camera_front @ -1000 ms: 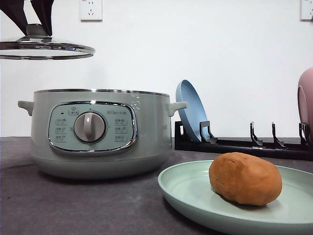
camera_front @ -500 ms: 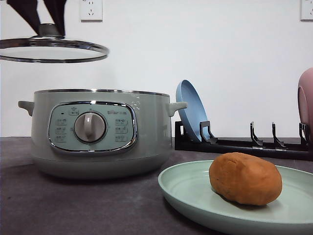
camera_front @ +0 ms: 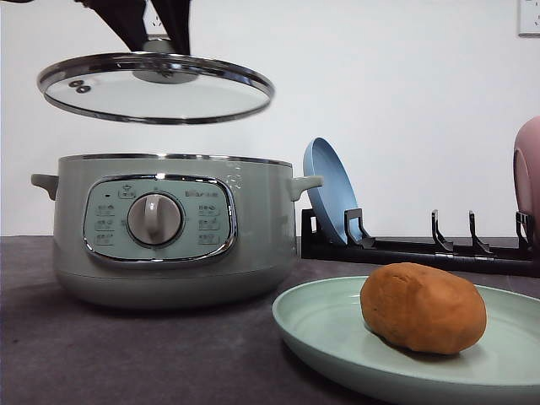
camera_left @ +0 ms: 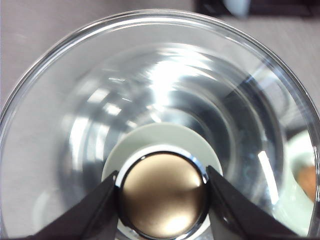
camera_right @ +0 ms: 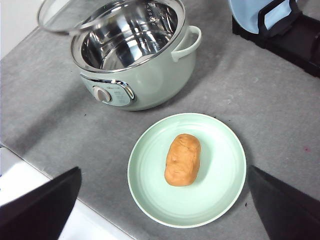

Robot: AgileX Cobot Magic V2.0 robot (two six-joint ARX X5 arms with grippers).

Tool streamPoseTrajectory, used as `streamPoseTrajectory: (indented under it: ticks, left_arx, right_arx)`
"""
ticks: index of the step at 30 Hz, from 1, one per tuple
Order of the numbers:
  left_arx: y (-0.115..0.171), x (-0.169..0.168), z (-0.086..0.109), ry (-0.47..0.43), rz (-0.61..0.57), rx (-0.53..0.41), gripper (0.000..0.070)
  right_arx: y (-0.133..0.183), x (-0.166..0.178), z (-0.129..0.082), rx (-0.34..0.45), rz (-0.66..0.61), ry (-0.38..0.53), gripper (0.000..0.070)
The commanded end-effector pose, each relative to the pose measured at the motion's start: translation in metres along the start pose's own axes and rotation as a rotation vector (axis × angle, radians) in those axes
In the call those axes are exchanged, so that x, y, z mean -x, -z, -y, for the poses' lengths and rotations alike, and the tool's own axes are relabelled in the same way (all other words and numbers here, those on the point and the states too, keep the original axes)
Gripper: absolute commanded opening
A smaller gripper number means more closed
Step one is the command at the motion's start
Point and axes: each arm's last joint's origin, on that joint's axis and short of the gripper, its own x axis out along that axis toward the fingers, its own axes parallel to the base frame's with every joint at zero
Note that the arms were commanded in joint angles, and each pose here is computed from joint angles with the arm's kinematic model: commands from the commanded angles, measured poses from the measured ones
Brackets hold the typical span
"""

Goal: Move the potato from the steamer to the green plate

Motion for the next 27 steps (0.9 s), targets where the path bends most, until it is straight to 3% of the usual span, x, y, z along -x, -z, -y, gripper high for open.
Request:
streamPoseTrajectory:
  ticks: [1,27]
  left_arx:
    - [-0.005,0.000,0.004,0.005,0.036,-0.012,0.0000]
    - [-0.001,-0.047,0.010,0.013,-0.035,-0.026,0.0000]
  right_arx:
    - [-0.003,0.002,-0.001,0.019,0.011,-0.006,0.0699]
    - [-0.002,0.002,-0.001,0.019,0.011,-0.006,0.0699]
